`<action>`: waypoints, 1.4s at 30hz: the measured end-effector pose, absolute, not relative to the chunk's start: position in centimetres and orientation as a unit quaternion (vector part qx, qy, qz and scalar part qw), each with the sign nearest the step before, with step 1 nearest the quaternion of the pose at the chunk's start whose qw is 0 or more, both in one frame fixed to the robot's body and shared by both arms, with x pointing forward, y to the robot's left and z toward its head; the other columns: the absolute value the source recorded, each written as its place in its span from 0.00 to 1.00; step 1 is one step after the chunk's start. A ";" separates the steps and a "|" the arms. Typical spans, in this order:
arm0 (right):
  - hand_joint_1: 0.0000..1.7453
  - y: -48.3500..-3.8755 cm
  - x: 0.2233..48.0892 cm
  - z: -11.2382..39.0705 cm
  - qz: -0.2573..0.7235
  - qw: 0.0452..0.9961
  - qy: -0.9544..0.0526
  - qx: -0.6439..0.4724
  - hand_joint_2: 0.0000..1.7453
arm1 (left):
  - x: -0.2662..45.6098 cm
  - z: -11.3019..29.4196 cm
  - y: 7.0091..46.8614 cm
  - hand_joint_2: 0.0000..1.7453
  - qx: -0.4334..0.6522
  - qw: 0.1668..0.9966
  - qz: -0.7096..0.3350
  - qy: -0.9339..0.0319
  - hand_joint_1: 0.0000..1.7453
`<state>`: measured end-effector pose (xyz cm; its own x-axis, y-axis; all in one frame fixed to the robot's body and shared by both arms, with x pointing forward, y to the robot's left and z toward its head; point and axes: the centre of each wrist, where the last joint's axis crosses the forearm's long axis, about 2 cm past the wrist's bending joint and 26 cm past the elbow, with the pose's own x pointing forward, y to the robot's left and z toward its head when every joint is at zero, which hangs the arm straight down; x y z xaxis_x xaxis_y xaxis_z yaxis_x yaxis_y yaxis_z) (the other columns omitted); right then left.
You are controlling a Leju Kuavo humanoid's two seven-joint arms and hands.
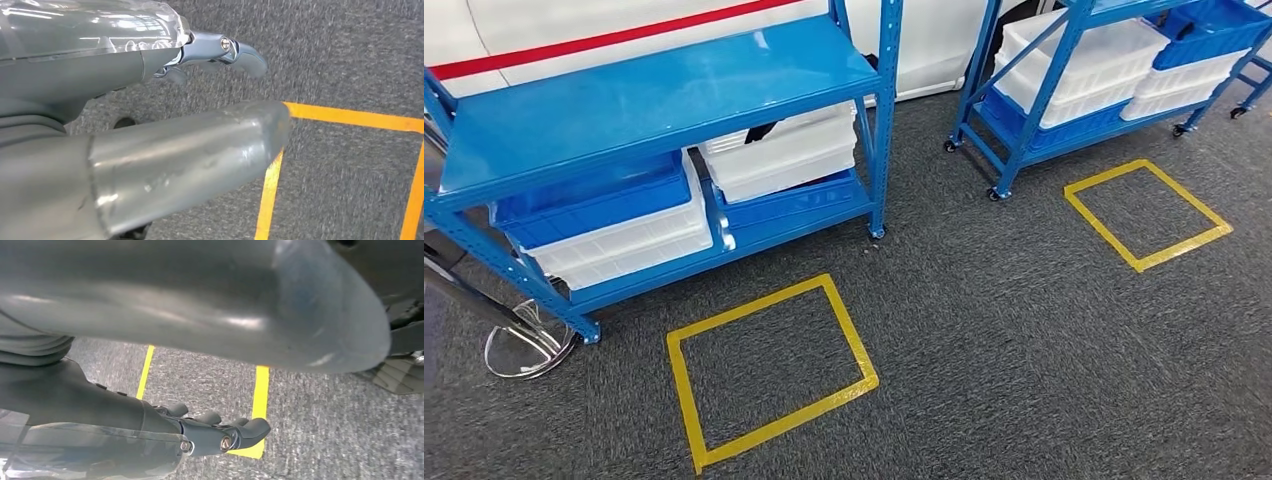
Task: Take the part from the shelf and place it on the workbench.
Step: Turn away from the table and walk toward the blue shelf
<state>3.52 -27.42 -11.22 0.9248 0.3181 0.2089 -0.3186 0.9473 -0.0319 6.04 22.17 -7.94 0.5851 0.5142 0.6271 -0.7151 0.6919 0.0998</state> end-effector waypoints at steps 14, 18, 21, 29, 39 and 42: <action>0.00 -27.9 3.2 -11.3 0.163 0.981 -0.101 -0.002 0.00 | 6.1 -7.8 21.8 0.00 0.170 0.876 0.341 -0.297 0.00; 0.00 -27.9 3.3 -11.3 0.160 0.982 -0.102 -0.002 0.00 | 6.1 -7.8 21.8 0.00 0.170 0.877 0.337 -0.299 0.00; 0.00 -28.0 3.0 -11.3 0.159 0.982 -0.098 -0.002 0.00 | 6.2 -7.8 21.8 0.00 0.169 0.877 0.335 -0.300 0.00; 0.00 -28.0 3.1 -11.3 0.159 0.982 -0.099 -0.002 0.00 | 6.2 -7.7 21.7 0.00 0.170 0.877 0.326 -0.310 0.00; 0.00 -28.5 3.4 -11.3 0.139 0.985 -0.100 -0.006 0.00 | 6.5 -7.6 21.6 0.00 0.158 0.878 0.294 -0.343 0.00; 0.00 -28.9 3.2 -11.3 0.134 0.986 -0.097 -0.010 0.00 | 6.5 -7.6 21.6 0.00 0.157 0.878 0.285 -0.352 0.00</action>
